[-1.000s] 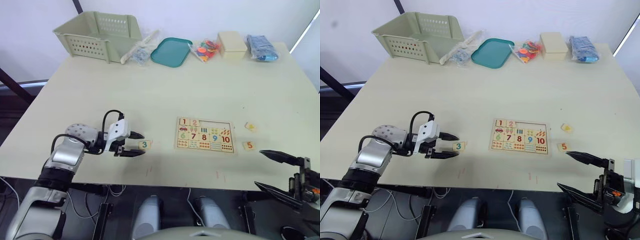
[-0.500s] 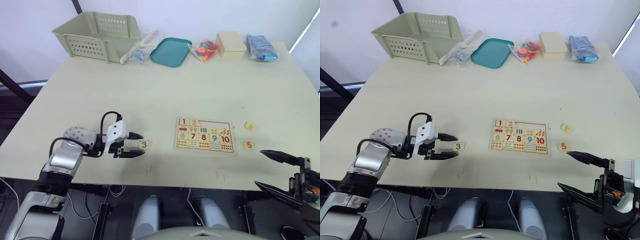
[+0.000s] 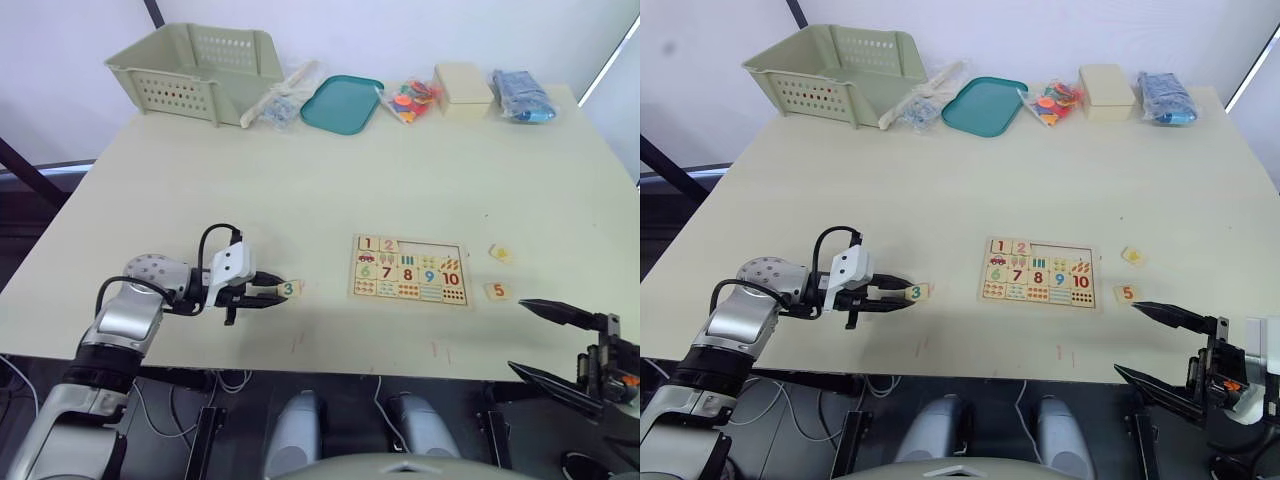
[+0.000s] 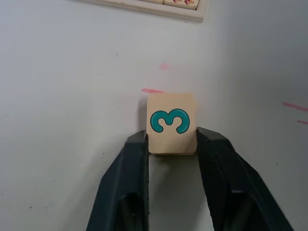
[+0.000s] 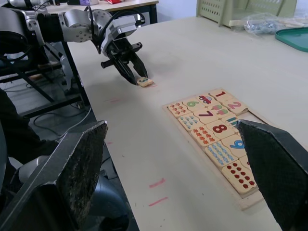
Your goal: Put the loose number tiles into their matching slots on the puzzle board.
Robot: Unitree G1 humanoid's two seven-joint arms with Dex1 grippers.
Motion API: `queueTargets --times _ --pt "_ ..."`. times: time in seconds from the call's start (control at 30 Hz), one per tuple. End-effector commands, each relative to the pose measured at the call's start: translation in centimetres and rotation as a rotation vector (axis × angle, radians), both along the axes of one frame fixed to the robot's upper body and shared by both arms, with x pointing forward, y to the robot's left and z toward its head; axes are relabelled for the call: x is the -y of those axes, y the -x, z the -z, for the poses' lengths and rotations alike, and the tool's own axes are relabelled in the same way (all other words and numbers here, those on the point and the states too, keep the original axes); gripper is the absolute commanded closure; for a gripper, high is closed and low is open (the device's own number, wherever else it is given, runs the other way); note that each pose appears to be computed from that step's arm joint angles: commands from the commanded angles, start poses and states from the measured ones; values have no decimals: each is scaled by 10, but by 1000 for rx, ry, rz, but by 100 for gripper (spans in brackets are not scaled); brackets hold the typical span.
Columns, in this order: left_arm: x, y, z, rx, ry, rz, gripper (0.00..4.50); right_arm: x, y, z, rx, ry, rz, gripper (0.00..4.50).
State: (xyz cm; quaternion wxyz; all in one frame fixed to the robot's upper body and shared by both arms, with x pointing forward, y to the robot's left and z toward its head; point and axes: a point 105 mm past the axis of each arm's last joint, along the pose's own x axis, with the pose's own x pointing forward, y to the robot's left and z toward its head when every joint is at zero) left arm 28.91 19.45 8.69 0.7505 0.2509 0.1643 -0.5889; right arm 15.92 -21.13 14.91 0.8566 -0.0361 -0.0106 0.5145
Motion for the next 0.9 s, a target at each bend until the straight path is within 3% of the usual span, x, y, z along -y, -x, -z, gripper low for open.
queueTargets --times 0.03,0.2,0.53,0.9 --pt "-4 1 -5 8 -3 7 355 0 0 -4 30 -8 4 0" --pt "10 -5 -38 55 43 36 355 0 0 -5 46 -16 27 0" --pt "65 -22 -91 100 -36 151 355 -1 -1 -9 94 -25 76 0" --pt "135 -51 -108 85 -216 226 355 0 4 -14 145 -17 159 0"
